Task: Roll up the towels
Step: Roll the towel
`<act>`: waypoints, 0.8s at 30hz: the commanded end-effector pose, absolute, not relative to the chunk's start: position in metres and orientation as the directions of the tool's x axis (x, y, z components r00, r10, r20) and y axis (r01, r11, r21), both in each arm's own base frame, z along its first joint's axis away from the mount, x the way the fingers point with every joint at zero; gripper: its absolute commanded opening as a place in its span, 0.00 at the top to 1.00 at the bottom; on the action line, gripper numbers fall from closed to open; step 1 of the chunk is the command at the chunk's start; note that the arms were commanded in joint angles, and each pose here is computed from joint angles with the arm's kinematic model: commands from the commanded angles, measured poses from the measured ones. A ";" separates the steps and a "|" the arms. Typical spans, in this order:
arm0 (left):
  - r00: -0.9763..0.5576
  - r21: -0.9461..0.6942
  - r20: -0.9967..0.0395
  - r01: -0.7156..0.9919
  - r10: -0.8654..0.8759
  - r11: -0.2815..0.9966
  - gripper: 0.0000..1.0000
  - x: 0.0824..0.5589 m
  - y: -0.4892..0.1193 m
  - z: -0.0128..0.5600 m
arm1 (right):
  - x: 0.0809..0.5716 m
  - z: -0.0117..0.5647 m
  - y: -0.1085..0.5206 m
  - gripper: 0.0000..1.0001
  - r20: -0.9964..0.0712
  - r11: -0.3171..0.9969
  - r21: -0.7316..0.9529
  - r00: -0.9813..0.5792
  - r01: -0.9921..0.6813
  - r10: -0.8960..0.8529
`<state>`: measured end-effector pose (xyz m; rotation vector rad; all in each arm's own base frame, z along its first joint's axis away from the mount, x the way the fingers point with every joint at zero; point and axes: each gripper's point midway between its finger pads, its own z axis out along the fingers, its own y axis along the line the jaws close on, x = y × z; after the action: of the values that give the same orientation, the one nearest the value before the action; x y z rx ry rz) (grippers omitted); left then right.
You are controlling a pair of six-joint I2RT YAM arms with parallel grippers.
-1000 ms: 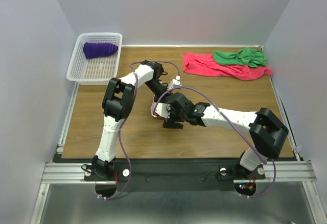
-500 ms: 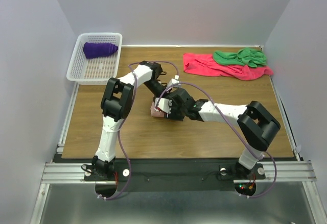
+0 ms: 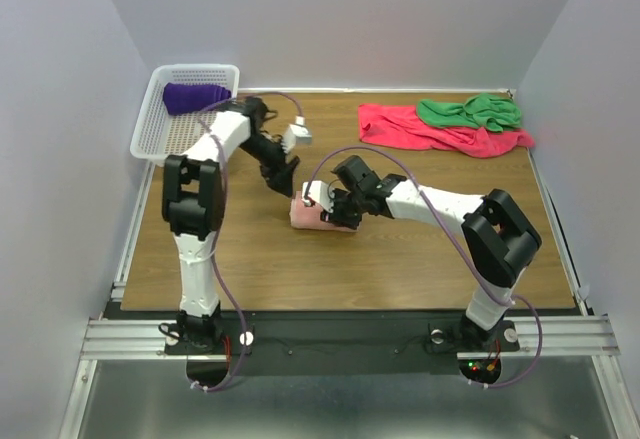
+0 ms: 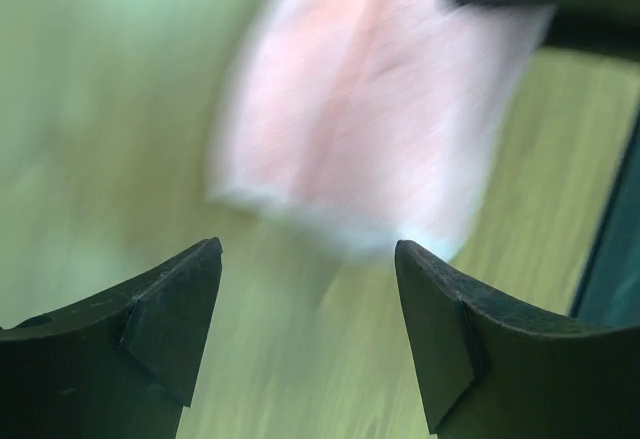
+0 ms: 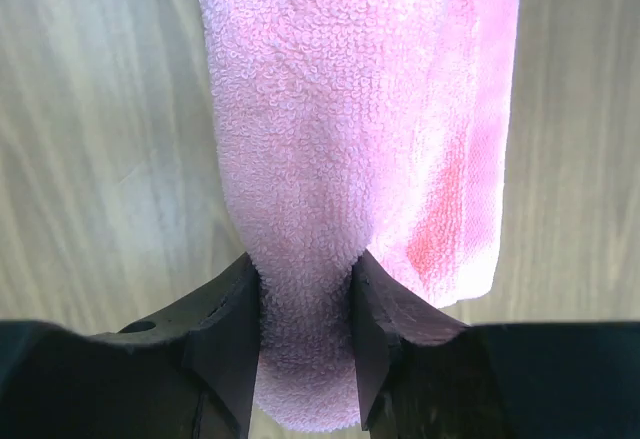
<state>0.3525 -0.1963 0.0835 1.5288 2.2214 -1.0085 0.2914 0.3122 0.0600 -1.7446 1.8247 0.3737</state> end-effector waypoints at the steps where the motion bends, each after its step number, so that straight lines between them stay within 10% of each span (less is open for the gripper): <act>1: -0.413 -0.216 -0.654 0.905 0.634 0.366 0.18 0.392 -0.129 0.152 | 0.259 0.043 0.297 0.67 -0.533 0.100 0.027 -0.100 -0.995 -0.840; 11: -0.131 0.217 -0.731 0.886 0.669 0.411 0.07 0.332 -0.087 0.184 | 0.272 0.059 0.298 0.67 -0.548 0.171 0.407 -0.390 -0.897 -0.741; 24: 0.382 0.707 -0.491 0.700 0.783 0.102 0.02 0.268 -0.165 0.147 | 0.276 0.039 0.299 0.65 -0.438 0.171 0.686 -0.589 -0.707 -0.679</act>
<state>0.2320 -0.1539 0.1127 1.7075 1.5204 -0.1181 0.3053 0.3077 0.0604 -1.4558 2.2001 1.2734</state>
